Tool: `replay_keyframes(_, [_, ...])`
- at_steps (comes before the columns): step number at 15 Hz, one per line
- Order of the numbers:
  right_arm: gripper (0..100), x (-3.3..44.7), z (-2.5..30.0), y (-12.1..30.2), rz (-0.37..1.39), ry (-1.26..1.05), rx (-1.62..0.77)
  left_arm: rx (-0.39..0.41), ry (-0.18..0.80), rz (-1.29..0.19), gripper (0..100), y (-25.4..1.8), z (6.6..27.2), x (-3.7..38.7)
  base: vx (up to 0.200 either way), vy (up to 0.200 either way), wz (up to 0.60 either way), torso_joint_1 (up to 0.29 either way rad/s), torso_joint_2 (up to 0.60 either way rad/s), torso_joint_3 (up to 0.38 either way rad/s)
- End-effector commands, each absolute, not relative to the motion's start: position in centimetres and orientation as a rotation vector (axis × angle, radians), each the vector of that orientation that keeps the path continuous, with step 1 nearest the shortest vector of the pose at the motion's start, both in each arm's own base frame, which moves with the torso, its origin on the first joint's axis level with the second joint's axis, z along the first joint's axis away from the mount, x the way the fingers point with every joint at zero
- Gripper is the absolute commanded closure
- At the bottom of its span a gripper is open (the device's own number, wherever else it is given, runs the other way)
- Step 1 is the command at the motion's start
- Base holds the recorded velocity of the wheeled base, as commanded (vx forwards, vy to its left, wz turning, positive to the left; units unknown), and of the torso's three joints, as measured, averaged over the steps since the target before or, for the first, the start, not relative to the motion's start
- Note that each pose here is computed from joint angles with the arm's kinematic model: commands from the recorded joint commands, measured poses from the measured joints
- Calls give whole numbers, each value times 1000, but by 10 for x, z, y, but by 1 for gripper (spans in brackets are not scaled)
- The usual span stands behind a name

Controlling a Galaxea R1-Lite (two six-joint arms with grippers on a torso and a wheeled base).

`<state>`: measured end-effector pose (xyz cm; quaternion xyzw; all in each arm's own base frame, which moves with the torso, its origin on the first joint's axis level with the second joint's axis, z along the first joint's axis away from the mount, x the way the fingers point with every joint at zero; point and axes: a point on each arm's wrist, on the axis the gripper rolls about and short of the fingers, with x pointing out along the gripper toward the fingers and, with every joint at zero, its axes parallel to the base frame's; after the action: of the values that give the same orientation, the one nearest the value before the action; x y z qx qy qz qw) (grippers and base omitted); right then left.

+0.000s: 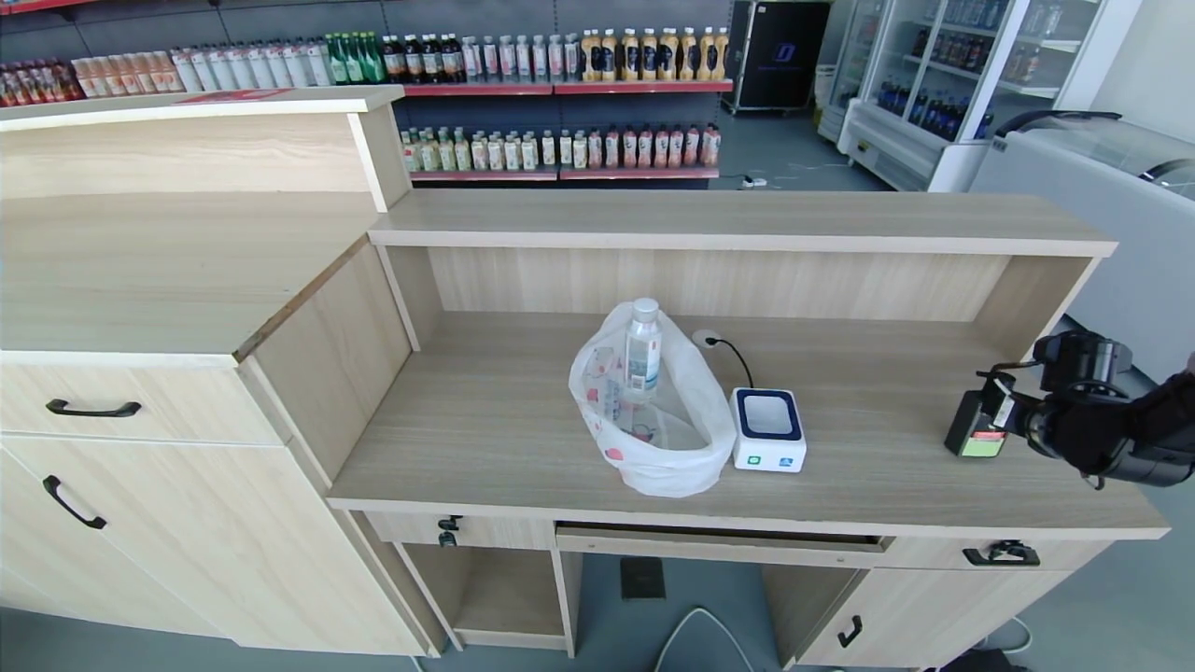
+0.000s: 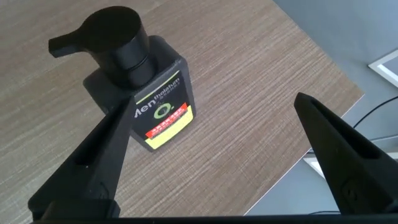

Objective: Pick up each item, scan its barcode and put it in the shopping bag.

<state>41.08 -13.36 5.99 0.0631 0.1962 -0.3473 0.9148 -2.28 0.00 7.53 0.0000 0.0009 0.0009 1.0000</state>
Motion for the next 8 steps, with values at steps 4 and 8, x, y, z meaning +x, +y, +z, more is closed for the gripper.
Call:
replay_keyframes(4, [0,398,75,-117,-675,401,131,0,3,2,0,0,75,-23,0,0,0,0,0,0])
replay_keyframes(8, [0,397,72,-116,-670,412,124,0,3,2,0,0,75,-23,0,0,0,0,0,0])
